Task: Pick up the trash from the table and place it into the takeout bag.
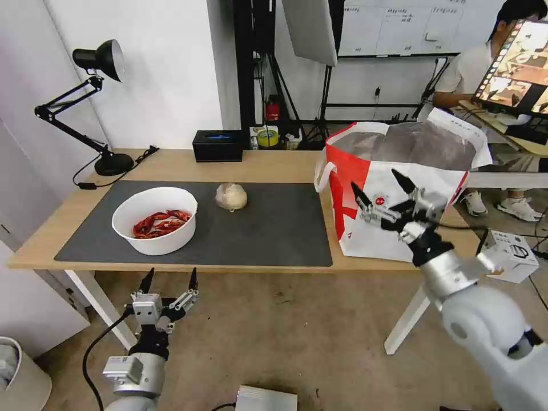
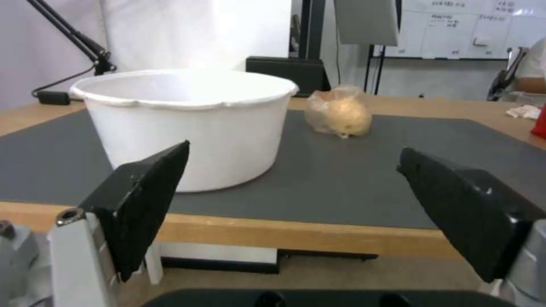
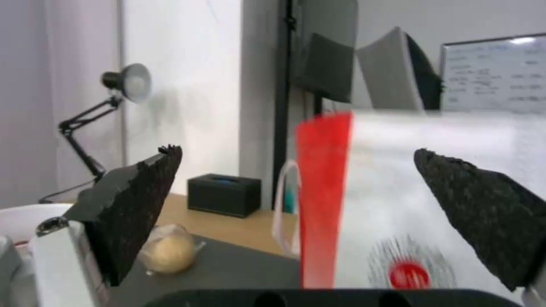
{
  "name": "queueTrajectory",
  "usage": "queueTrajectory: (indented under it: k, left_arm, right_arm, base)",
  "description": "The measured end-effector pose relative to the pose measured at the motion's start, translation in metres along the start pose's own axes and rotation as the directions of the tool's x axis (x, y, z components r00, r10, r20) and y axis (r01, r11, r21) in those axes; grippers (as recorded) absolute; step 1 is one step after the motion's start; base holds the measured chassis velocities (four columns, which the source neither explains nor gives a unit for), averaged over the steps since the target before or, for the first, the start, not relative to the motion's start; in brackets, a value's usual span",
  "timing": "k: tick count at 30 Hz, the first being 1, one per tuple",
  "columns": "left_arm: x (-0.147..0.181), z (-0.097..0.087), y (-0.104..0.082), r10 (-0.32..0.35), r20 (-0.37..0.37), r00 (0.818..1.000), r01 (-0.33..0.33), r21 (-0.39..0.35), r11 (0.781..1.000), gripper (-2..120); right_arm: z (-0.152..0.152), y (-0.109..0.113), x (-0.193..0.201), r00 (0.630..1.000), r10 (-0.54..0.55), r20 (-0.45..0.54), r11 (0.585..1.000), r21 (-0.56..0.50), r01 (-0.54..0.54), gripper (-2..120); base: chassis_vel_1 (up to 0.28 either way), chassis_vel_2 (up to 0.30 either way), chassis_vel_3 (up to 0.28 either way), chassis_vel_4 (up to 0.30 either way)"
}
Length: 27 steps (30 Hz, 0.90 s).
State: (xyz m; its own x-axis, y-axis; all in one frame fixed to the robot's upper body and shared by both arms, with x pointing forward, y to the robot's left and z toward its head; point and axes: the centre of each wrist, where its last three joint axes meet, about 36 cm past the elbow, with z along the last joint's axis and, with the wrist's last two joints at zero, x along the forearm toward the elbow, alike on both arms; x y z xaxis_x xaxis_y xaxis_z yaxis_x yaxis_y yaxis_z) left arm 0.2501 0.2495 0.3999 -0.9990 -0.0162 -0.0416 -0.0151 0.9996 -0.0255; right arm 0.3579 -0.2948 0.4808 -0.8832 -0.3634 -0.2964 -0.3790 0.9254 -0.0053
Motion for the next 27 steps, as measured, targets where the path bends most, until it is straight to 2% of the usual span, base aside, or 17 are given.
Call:
queueTrajectory:
  k: [3,10,13,18,20,22,27]
  left_arm:
    - [0.0,0.003,0.002,-0.009,-0.008,1.0,0.009,-0.001,1.0,100]
    - [-0.002,0.01,0.005,-0.006,-0.021,1.0,0.006,-0.008,1.0,100]
    - [-0.002,0.015,0.004,0.004,-0.028,1.0,-0.004,-0.005,1.0,100]
    - [-0.002,0.018,0.003,0.012,-0.033,0.999,-0.013,-0.004,1.0,100]
    - [-0.001,0.019,0.002,0.018,-0.036,0.999,-0.018,-0.003,1.0,100]
    - [-0.001,0.02,0.002,0.018,-0.036,0.999,-0.018,-0.003,1.0,100]
    - [-0.002,0.021,0.001,0.024,-0.038,0.999,-0.024,-0.001,1.0,100]
  right_arm:
    - [0.024,0.009,0.017,0.999,0.046,-0.015,0.999,0.008,-0.046,100]
    - [0.047,0.021,0.035,0.996,0.076,-0.041,0.997,0.031,-0.074,100]
    - [0.062,0.034,0.047,0.991,0.112,-0.068,0.994,0.028,-0.11,100]
    - [0.07,0.05,0.058,0.985,0.145,-0.098,0.989,0.02,-0.143,100]
    - [0.077,0.064,0.068,0.975,0.183,-0.126,0.983,0.002,-0.184,100]
    - [0.077,0.066,0.069,0.974,0.185,-0.128,0.982,0.0,-0.187,100]
    - [0.081,0.084,0.078,0.963,0.217,-0.158,0.975,-0.008,-0.221,100]
  base:
    - [0.0,0.0,0.0,0.0]
    - [0.0,0.0,0.0,0.0]
    - [0.0,0.0,0.0,0.0]
    - [0.0,0.0,0.0,0.0]
    - [0.0,0.0,0.0,0.0]
    - [0.0,0.0,0.0,0.0]
    - [0.0,0.0,0.0,0.0]
